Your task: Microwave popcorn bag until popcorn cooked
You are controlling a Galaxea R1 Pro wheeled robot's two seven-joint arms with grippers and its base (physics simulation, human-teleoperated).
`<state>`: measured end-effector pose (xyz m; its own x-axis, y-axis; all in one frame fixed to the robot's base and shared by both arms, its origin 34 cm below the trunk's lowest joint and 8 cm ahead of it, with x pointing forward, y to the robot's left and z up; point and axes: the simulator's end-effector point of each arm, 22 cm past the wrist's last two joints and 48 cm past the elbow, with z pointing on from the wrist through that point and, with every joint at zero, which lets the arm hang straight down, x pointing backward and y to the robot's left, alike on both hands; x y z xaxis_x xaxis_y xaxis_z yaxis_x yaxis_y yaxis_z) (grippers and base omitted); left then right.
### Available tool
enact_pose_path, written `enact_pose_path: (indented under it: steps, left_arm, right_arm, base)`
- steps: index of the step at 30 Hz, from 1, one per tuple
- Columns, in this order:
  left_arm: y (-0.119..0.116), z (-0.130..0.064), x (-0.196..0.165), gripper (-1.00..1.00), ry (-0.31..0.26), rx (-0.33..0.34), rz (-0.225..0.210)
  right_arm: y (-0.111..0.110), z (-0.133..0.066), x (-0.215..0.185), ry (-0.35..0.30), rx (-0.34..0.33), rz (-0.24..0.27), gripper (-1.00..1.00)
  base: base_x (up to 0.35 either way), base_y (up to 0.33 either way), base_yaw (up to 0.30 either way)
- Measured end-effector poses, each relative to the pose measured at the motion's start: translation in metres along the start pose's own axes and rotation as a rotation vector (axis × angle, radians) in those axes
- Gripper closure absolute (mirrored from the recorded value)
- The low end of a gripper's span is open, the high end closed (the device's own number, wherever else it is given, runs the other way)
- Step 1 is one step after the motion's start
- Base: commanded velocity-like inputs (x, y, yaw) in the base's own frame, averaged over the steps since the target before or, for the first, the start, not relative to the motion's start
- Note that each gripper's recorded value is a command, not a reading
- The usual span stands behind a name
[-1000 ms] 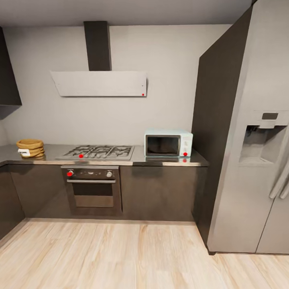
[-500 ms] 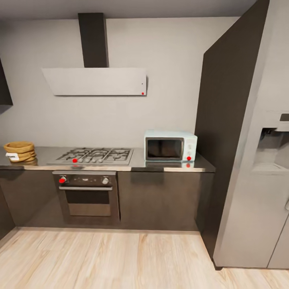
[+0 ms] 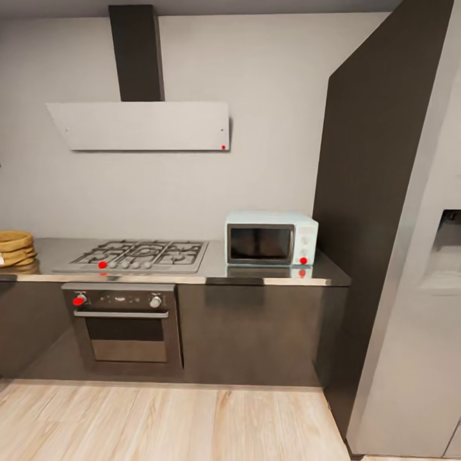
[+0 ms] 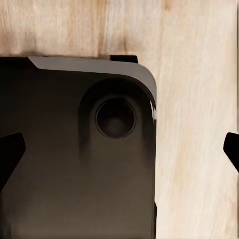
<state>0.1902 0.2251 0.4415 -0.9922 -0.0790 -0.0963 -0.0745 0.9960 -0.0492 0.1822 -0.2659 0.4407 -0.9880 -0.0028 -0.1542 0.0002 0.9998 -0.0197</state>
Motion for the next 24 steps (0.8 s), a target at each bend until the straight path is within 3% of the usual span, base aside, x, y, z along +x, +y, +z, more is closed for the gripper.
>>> enact_pose_path:
  steps: [24]
  left_arm:
    - [-0.0005, 0.0, -0.0007, -1.0, -0.003, 0.001, 0.0]
  right_arm:
    - [0.0004, 0.0, 0.0002, 0.0, 0.0, 0.002, -1.0]
  base:
    - [0.325, -0.084, 0.0]
